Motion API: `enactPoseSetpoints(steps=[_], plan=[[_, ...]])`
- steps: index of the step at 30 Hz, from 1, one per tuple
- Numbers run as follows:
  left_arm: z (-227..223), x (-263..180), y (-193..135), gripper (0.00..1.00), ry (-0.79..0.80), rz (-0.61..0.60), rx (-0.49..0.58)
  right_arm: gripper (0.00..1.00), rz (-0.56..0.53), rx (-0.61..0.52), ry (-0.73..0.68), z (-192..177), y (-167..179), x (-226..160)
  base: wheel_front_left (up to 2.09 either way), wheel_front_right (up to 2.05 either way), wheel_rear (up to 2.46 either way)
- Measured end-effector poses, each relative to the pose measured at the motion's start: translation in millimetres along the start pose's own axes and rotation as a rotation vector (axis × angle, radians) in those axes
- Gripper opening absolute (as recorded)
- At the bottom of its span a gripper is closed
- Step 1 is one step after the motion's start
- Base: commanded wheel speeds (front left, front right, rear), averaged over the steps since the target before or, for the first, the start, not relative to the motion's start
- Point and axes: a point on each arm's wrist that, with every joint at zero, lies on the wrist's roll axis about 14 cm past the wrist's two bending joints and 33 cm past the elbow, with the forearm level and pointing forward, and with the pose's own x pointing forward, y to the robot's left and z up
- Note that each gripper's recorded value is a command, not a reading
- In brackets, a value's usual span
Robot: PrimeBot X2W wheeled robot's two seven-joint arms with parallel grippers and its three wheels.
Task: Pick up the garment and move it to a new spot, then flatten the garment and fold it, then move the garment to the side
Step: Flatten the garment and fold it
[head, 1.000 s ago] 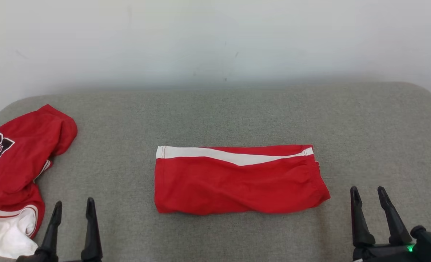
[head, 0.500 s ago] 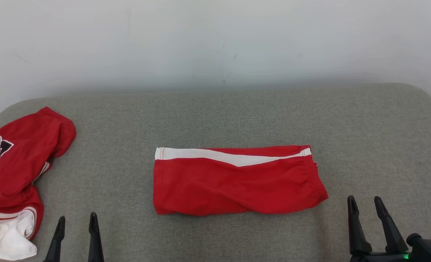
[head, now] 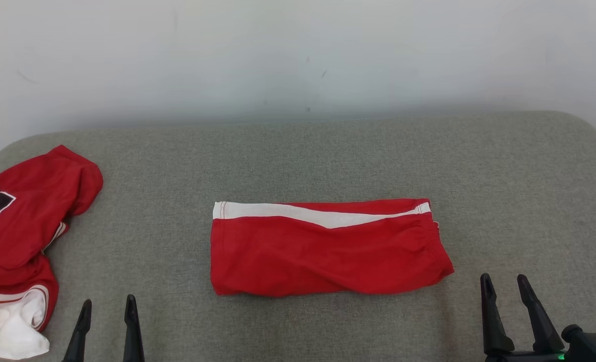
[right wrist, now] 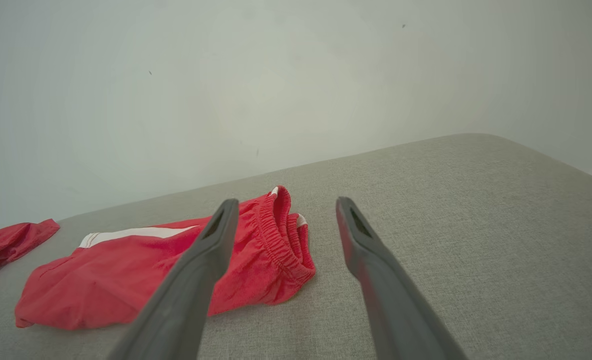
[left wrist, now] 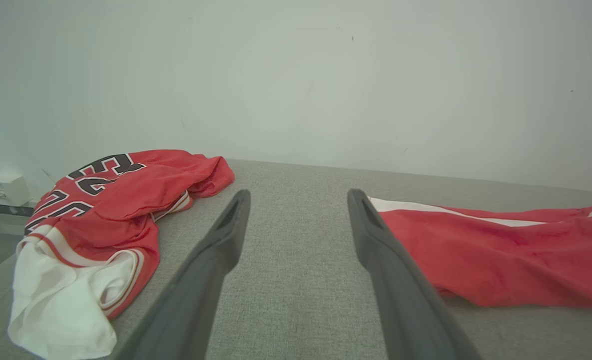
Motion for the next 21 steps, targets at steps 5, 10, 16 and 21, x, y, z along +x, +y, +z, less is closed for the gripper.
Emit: enactPoseSetpoints(steps=[5, 10, 16, 21], plan=[[-1, -1, 0, 1.0, 0.004, -0.001, -0.005, 1.0, 0.045, -0.044, 0.001, 3, 4, 13, 0.0, 0.0, 0.0], [-3, 1, -2, 1.0, 0.006, -0.002, -0.008, 1.0, 0.09, -0.103, 0.031, 2, 5, 42, 0.0, 0.0, 0.0], [-7, 2, -1, 1.0, 0.021, 0.005, -0.013, 1.0, 0.127, -0.145, 0.137, -18, 10, 77, 0.0, 0.0, 0.0], [-8, 2, 1, 1.0, 0.023, 0.014, -0.024, 1.0, 0.127, -0.16, 0.268, -52, 7, 92, 0.0, 0.0, 0.0]])
